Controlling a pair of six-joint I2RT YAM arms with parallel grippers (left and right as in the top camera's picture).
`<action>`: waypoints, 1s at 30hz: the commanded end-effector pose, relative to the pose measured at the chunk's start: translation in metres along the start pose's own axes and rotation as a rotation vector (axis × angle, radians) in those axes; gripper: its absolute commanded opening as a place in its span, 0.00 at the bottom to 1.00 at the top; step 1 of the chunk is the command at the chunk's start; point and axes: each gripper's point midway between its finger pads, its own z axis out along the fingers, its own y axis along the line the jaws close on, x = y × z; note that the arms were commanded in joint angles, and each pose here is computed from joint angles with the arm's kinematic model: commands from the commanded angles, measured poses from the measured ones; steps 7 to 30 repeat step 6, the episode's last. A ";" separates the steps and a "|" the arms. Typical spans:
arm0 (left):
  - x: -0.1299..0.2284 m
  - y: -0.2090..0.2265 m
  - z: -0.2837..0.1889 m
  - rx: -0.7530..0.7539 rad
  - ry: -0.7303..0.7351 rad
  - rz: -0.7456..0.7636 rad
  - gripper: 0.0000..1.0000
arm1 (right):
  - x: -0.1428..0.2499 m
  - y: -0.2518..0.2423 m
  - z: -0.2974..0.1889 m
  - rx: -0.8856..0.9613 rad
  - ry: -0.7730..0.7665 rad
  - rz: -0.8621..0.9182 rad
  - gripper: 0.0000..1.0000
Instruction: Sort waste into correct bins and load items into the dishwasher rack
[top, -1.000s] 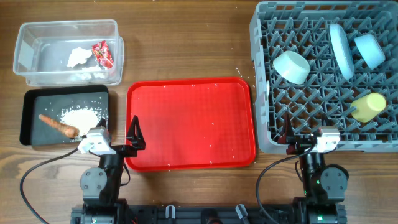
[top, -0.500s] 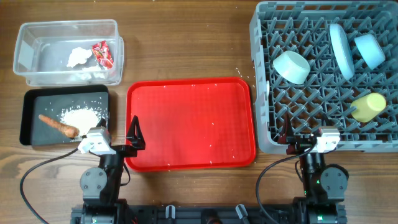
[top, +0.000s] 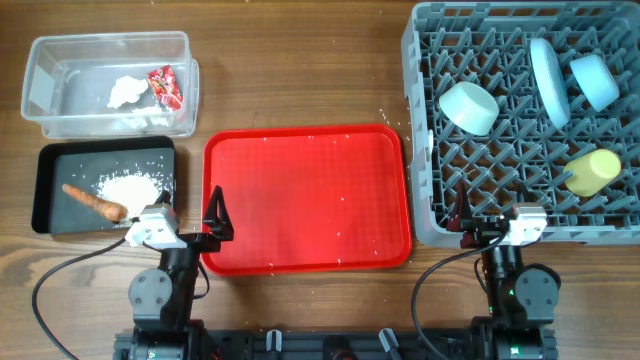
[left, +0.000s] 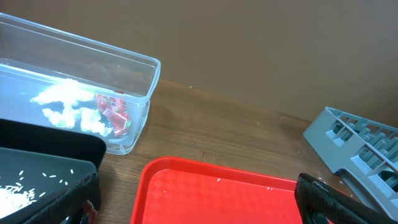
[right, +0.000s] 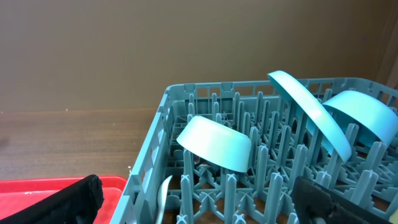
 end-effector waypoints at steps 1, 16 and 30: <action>0.001 0.000 0.000 0.005 -0.001 0.021 1.00 | -0.003 0.003 -0.001 -0.018 -0.014 -0.011 1.00; 0.001 0.000 0.000 0.005 0.000 0.021 1.00 | -0.003 0.003 -0.001 -0.018 -0.014 -0.011 1.00; 0.001 0.000 0.000 0.005 0.000 0.021 1.00 | -0.003 0.003 -0.001 -0.018 -0.014 -0.011 1.00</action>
